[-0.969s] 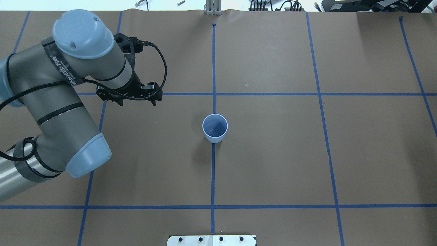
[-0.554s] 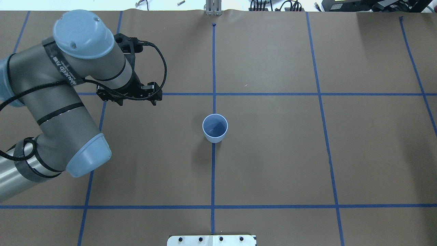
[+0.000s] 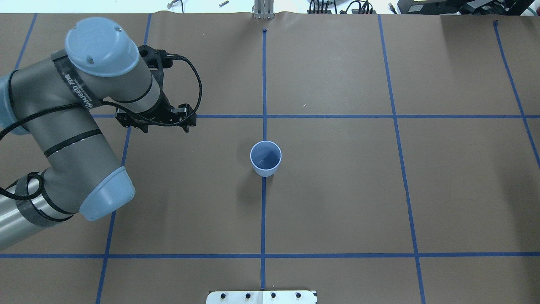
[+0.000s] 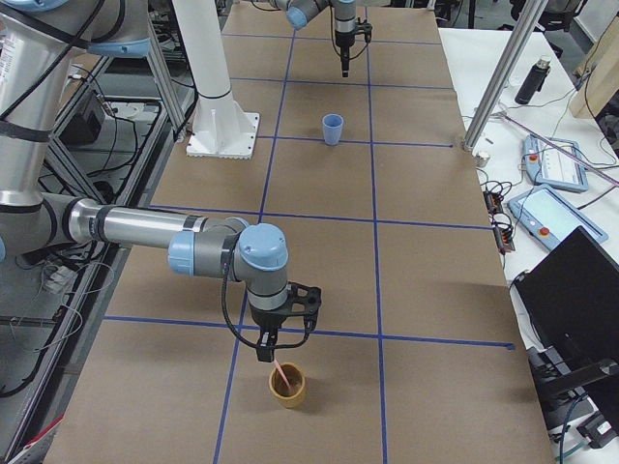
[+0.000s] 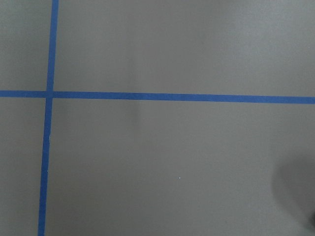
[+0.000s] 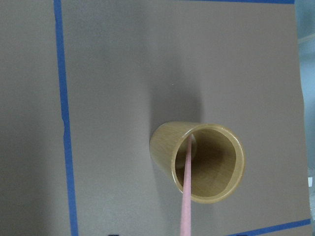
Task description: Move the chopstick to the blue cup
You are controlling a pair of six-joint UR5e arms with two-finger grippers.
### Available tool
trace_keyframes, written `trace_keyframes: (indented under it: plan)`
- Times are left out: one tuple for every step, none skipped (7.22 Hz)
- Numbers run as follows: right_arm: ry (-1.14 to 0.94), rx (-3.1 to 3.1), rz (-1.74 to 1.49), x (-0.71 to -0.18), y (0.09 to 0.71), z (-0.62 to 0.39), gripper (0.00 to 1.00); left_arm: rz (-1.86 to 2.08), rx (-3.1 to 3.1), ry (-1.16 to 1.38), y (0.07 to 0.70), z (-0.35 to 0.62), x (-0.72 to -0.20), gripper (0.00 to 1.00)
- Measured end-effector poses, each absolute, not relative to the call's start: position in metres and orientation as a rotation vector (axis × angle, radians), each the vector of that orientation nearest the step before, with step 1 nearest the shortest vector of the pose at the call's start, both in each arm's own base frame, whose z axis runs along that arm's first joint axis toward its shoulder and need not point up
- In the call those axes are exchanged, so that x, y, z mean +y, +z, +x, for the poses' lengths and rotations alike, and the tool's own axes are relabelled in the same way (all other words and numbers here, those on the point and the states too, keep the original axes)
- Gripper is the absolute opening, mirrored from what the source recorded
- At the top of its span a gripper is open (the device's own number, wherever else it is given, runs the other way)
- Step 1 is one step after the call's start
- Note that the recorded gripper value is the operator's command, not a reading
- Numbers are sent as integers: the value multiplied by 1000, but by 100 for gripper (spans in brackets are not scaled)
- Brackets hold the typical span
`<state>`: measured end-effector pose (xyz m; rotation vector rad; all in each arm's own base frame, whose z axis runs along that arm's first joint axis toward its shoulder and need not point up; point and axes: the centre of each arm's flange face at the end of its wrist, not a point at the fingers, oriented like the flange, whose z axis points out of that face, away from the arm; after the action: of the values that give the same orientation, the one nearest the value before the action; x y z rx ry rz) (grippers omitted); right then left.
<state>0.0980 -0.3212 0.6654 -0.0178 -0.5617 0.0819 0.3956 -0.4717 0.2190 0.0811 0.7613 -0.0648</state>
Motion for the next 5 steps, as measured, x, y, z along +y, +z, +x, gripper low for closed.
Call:
trace_keyframes:
  plan:
    - [64,-560,-23,-323,666,93,77,78,758,-65,222,396,-471,98]
    - [41,-547,-27,-324,667,88,72,76,756,-65,225,396,-470,98]
    - [27,-540,-32,-324,668,84,68,74,755,-64,226,396,-470,98]
    - [20,-535,-35,-324,669,83,61,74,755,-64,226,396,-470,98]
    - [16,-530,-38,-322,671,82,57,74,755,-64,226,396,-470,98]
